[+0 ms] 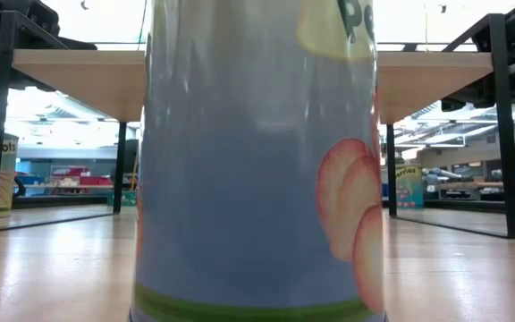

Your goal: Pick and place cans onto a shelf

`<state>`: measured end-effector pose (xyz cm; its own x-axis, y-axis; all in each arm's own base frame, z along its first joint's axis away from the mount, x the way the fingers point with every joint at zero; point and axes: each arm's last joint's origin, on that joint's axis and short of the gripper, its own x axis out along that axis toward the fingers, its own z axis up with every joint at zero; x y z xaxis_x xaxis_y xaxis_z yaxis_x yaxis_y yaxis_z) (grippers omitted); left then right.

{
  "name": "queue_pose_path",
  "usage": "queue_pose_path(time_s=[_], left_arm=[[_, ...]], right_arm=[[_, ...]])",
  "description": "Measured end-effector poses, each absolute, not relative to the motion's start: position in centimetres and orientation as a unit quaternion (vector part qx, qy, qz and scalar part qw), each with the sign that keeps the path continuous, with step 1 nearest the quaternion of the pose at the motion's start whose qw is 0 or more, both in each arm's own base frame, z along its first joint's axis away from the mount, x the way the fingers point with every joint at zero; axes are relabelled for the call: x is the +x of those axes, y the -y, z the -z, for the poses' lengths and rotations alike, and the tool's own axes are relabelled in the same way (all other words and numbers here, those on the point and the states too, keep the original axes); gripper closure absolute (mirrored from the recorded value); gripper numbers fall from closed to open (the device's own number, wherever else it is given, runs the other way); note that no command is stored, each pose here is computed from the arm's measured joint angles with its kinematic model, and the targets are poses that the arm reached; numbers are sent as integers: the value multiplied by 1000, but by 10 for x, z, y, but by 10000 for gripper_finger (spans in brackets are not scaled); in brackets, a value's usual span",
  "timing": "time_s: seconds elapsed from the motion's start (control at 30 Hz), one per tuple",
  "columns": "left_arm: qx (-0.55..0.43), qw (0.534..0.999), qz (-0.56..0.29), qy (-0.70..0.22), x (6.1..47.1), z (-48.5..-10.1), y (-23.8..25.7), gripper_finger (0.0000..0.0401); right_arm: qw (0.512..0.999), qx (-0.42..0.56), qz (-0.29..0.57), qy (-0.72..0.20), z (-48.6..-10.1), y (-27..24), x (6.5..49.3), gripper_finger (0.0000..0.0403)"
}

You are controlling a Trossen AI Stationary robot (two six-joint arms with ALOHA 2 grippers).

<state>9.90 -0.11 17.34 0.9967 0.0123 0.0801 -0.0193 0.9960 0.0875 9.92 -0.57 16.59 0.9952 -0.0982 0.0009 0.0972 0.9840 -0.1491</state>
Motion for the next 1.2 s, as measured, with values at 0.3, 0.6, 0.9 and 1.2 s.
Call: queue_pose_path(time_s=[0.3, 0.6, 0.9, 1.2], left_arm=[[44, 998, -8, 40, 99, -173, 1, 44], [44, 998, -8, 40, 99, -173, 1, 44], [44, 998, -8, 40, 99, -173, 1, 44], [44, 998, -8, 40, 99, -173, 1, 44]], right_arm=[[996, -75, 49, -3, -166, 6, 99, 374], [996, -75, 49, -3, -166, 6, 99, 374], [996, -75, 50, 8, -168, 6, 99, 374], [996, -74, 51, 21, -171, 6, 99, 374]])
